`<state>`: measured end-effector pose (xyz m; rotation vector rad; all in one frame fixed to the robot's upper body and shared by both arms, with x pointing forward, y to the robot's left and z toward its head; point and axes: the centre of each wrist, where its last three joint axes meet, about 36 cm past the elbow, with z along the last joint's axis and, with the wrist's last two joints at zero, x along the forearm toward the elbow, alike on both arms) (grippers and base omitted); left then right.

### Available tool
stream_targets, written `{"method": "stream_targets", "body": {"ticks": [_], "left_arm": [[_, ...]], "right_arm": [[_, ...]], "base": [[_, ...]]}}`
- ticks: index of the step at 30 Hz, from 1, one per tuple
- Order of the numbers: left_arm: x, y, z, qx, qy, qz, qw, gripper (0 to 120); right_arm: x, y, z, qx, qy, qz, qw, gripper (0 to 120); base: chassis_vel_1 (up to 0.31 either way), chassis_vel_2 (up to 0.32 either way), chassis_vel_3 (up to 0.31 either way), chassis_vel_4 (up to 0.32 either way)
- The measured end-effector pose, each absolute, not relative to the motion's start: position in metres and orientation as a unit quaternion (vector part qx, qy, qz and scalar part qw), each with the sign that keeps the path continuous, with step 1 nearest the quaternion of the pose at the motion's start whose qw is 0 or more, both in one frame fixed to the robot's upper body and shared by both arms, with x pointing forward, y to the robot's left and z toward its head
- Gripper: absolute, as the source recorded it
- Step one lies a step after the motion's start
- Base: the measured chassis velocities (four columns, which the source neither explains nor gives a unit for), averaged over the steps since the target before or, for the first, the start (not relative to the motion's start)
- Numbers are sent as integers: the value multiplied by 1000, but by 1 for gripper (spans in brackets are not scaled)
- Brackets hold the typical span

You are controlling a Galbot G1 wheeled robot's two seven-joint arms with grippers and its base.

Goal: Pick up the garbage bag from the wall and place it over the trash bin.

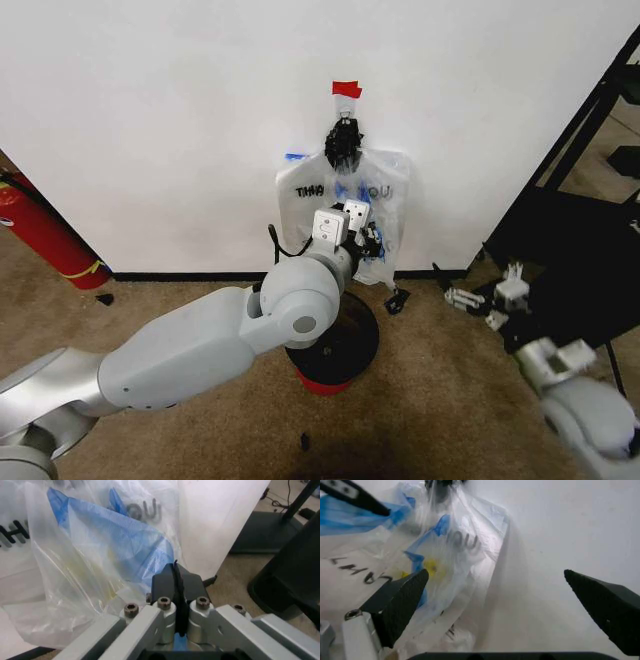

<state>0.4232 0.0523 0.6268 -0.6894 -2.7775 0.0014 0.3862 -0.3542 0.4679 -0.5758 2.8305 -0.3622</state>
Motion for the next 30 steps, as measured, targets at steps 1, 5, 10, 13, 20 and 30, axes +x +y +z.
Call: {"method": "stream_targets", "body": {"ticks": [1, 5, 10, 13, 20, 30], "left_arm": [[423, 52, 626, -238, -961, 0, 140, 0], [425, 53, 625, -234, -962, 1, 142, 0], [423, 54, 624, -235, -961, 3, 144, 0], [423, 54, 624, -236, -961, 3, 144, 0], [425, 52, 622, -237, -960, 5, 146, 0], [424, 50, 624, -241, -960, -1, 144, 0]], "right_arm": [[397, -354, 471, -201, 965, -125, 115, 100], [420, -344, 471, -223, 961, -120, 107, 100], [441, -323, 463, -264, 954, -116, 86, 100], [449, -315, 459, -273, 952, -113, 77, 100], [487, -292, 451, -286, 948, -119, 71, 94], [497, -272, 445, -294, 944, -131, 68, 56]], "base": [[0, 0, 0, 0], [0, 0, 0, 0], [0, 0, 0, 0], [0, 0, 0, 0], [0, 0, 0, 0], [0, 0, 0, 0]]}}
